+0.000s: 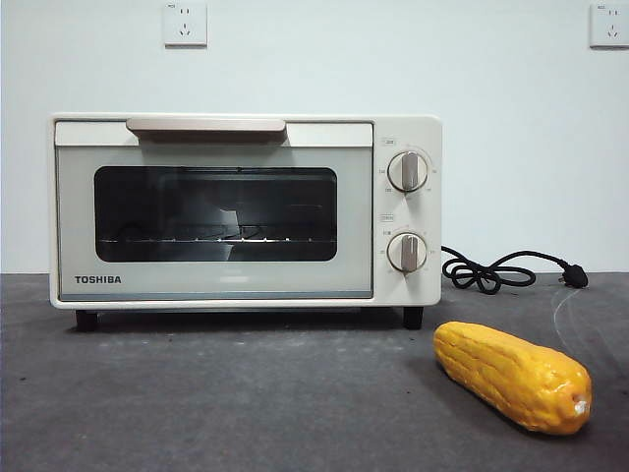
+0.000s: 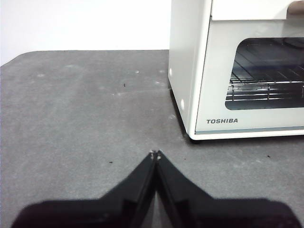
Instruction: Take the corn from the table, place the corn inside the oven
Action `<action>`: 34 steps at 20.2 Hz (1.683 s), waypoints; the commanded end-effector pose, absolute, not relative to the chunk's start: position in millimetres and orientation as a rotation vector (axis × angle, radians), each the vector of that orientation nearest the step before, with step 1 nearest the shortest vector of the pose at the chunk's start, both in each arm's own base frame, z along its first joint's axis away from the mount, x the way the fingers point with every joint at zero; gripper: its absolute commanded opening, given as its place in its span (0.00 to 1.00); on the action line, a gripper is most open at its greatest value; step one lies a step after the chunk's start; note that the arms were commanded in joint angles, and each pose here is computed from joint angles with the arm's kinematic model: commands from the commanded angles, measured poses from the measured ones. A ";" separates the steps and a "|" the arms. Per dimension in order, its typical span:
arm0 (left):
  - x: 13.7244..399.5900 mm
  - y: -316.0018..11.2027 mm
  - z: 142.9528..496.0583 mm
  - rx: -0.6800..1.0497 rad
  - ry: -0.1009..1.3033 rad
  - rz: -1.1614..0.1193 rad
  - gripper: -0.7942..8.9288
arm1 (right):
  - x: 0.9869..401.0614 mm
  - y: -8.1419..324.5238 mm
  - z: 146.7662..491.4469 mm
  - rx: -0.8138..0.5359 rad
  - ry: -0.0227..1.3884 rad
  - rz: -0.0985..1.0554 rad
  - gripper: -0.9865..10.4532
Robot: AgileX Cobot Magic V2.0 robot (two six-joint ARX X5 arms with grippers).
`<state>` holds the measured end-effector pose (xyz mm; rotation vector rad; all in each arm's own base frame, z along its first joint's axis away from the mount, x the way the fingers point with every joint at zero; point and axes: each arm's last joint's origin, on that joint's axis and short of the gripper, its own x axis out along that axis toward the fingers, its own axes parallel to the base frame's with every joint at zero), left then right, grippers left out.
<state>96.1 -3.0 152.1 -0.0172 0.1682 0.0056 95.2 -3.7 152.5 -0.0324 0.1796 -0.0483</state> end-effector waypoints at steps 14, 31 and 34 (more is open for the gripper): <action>96.5 -5.6 150.3 -0.305 0.181 -0.064 0.08 | 95.8 -2.9 150.4 0.404 0.171 -0.056 0.09; 90.3 -17.3 182.7 -0.575 0.186 -0.495 0.08 | 91.5 8.9 169.3 0.489 0.191 0.362 0.08; 88.4 -18.4 200.8 -0.565 0.174 -0.546 0.08 | 88.7 10.7 181.7 0.479 0.169 0.437 0.08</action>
